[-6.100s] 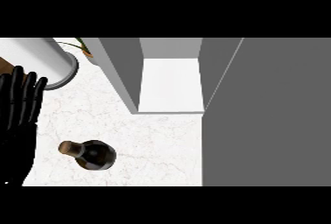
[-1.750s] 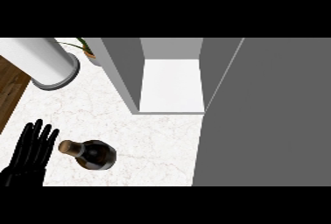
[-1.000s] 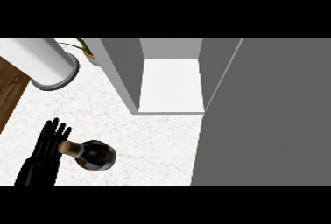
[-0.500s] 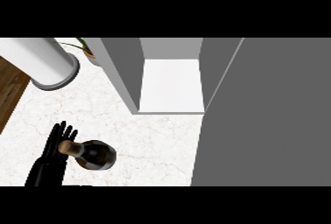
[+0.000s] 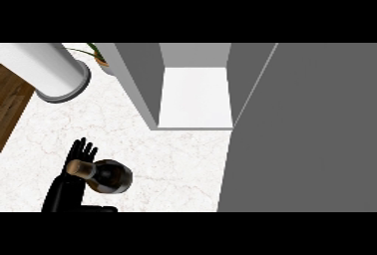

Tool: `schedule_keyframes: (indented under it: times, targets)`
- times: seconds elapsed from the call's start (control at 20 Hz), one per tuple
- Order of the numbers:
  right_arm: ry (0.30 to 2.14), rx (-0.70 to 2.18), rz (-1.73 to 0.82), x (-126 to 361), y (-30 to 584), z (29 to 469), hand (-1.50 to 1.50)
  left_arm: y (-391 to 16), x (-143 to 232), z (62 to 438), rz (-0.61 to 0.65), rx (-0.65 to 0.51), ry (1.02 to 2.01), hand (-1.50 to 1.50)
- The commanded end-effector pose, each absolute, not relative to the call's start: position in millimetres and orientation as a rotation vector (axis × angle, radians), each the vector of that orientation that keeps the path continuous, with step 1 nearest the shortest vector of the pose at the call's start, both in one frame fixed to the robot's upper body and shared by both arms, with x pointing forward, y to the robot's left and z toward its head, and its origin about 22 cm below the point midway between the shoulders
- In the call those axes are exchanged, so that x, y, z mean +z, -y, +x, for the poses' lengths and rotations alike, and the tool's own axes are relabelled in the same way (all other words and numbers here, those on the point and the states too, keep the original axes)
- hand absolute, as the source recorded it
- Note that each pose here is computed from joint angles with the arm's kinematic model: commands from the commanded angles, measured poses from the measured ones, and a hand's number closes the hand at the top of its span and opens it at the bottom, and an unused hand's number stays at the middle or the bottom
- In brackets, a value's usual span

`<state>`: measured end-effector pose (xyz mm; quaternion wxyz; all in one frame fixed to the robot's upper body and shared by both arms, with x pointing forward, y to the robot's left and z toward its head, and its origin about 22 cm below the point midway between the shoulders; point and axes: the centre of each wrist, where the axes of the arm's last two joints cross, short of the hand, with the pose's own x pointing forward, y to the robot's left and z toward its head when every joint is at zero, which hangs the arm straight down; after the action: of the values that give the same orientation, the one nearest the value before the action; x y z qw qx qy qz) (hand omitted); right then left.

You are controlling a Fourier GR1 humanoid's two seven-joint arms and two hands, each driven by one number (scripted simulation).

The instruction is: Pick up the wine, place it into the cabinet and close the cabinet

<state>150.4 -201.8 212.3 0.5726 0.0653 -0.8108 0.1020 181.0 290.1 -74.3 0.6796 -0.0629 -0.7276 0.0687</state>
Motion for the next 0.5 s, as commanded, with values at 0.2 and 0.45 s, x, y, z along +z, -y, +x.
schedule_keyframes:
  times: [0.2,0.45]
  targets:
    - [1.937,0.253,0.169,225.3,215.0,109.2,-1.50,-293.8,-102.9,158.2,-0.149,0.154,1.609,-1.50]
    - [1.955,0.208,0.170,220.4,198.2,125.7,-1.50,-301.7,-98.3,176.1,-0.177,0.162,1.602,-1.50]
